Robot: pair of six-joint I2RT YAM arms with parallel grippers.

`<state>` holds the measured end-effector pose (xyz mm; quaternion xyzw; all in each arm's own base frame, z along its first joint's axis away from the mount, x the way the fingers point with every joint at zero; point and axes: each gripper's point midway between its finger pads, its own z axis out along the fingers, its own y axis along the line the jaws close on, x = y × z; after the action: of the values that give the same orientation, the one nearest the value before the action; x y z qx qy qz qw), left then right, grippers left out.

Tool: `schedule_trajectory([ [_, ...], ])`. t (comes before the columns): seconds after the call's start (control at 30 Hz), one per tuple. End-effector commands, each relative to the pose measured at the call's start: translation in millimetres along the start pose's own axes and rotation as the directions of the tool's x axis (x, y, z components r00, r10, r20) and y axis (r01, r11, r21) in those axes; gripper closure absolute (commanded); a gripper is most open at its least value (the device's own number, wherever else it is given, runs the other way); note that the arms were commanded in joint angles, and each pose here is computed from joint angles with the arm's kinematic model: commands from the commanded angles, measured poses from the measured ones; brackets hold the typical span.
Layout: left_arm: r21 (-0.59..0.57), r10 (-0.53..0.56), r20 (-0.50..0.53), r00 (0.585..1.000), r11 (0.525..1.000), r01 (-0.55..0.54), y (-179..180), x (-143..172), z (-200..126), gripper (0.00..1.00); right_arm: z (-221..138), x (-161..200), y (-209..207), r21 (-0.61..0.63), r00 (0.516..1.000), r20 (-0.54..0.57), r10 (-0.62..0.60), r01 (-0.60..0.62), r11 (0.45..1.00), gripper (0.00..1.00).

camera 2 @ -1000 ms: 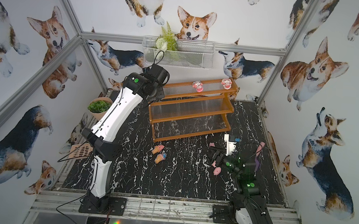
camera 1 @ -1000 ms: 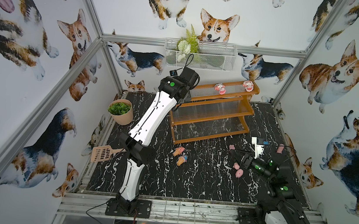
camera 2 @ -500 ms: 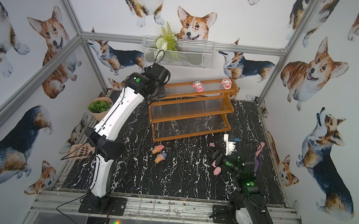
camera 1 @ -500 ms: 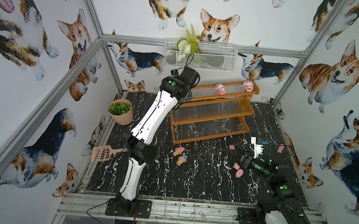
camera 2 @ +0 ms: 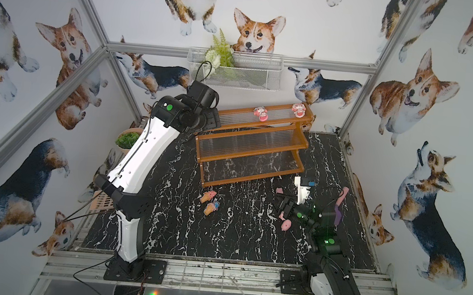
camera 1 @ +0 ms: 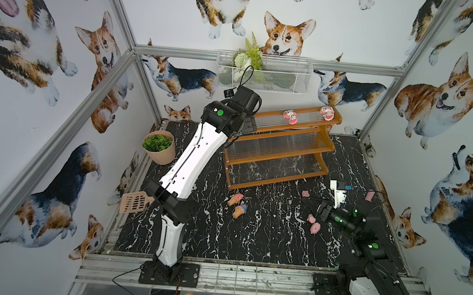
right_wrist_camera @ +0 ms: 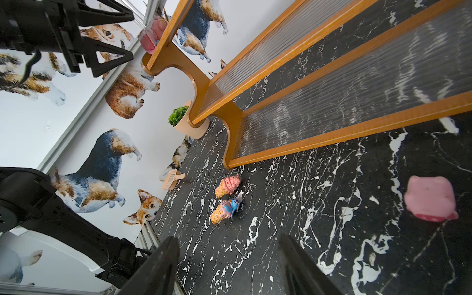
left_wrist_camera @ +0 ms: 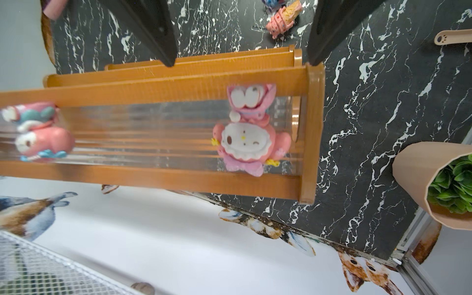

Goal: Organize plastic toys on shelves
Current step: Place the plastic toy on the shelf, then pick up the plastic toy at the center of the board.

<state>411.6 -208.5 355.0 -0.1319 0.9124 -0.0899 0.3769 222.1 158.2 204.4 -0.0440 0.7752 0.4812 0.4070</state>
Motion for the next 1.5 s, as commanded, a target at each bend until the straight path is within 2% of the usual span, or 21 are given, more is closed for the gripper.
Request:
schedule_trajectory([
  [0.0,0.129,0.015,0.052,0.999,0.991,-0.022,-15.6,-3.6,-29.9,0.17,-2.3,-5.6,8.9,-0.029,0.998,0.02,-0.051,0.052,0.998,0.33],
  [0.07,0.189,0.023,0.084,0.996,0.981,-0.039,-17.4,1.3,-46.7,0.17,-4.5,-6.5,11.8,-0.034,0.997,0.031,-0.069,0.07,0.997,0.33],
  [0.13,0.305,0.015,0.122,0.992,0.951,-0.052,-18.8,9.4,-66.5,0.17,-7.1,-7.4,13.4,-0.033,0.995,0.046,-0.087,0.088,0.996,0.32],
  [0.2,0.42,0.015,0.161,0.987,0.904,-0.082,-16.8,25.7,-76.7,0.16,-9.2,-8.7,13.6,-0.027,0.993,0.065,-0.102,0.104,0.994,0.32],
  [0.27,0.536,0.041,0.233,0.972,0.828,-0.164,-11.7,47.4,-90.7,0.16,-10.7,-9.5,12.3,-0.018,0.99,0.082,-0.116,0.118,0.993,0.32],
  [0.33,0.59,0.052,0.299,0.953,0.774,-0.228,-2.8,62.9,-100.9,0.14,-11.0,-9.4,9.5,-0.01,0.988,0.096,-0.121,0.123,0.992,0.31],
  [0.37,0.626,0.055,0.35,0.935,0.729,-0.277,8.3,79.9,-109.3,0.12,-10.8,-9.4,8.0,-0.008,0.987,0.104,-0.12,0.122,0.993,0.27],
  [0.43,0.661,0.04,0.412,0.91,0.674,-0.329,25.7,102.0,-119.4,0.08,-9.0,-7.0,3.6,-0.008,0.988,0.108,-0.107,0.109,0.994,0.22],
  [0.5,0.667,0.042,0.418,0.907,0.663,-0.339,45.6,131.0,-108.8,0.02,-6.0,-3.2,-0.2,-0.018,0.991,0.1,-0.084,0.087,0.996,0.19],
  [0.6,0.658,0.025,0.416,0.909,0.682,-0.32,74.4,162.2,-92.2,0.0,1.0,5.1,-9.1,-0.027,0.998,0.067,-0.009,0.011,1.0,0.17],
  [0.73,0.669,-0.005,0.334,0.942,0.706,-0.234,95.7,205.6,-49.1,0.0,9.4,20.4,-18.7,-0.012,0.996,-0.033,0.077,-0.078,0.997,0.18],
  [0.83,0.668,-0.006,0.256,0.967,0.724,-0.173,106.4,234.8,-20.0,0.0,11.7,37.4,-35.8,0.08,0.985,-0.104,0.14,-0.132,0.988,0.21],
  [0.9,0.667,0.003,0.213,0.977,0.73,-0.148,111.5,250.7,-7.0,0.0,10.3,47.0,-44.9,0.164,0.983,-0.133,0.129,-0.106,0.981,0.22],
  [0.97,0.66,0.012,0.181,0.983,0.74,-0.131,117.2,263.7,3.3,0.0,7.6,55.7,-51.9,0.278,0.984,-0.166,0.065,-0.017,0.96,0.22],
  [1.07,0.621,0.031,0.158,0.987,0.774,-0.124,127.9,274.9,16.3,0.0,15.9,64.5,-43.3,0.292,0.977,-0.211,0.02,0.043,0.956,0.22],
  [1.2,0.531,0.058,0.133,0.989,0.839,-0.12,142.8,278.9,31.6,0.0,55.7,95.8,-14.6,0.241,0.955,-0.292,-0.055,0.129,0.962,0.23],
  [1.3,0.503,0.017,0.094,0.995,0.862,-0.062,149.0,276.8,38.9,0.0,92.6,123.3,11.9,0.218,0.933,-0.344,-0.101,0.184,0.958,0.23],
  [1.4,0.493,-0.038,0.048,0.998,0.87,0.01,156.5,272.4,45.7,0.0,131.8,153.7,26.2,0.244,0.907,-0.407,-0.108,0.222,0.944,0.23],
  [1.47,0.471,-0.077,0.026,0.997,0.881,0.056,166.5,267.7,50.3,0.0,155.8,163.5,30.6,0.31,0.912,-0.403,-0.076,0.214,0.926,0.22],
])
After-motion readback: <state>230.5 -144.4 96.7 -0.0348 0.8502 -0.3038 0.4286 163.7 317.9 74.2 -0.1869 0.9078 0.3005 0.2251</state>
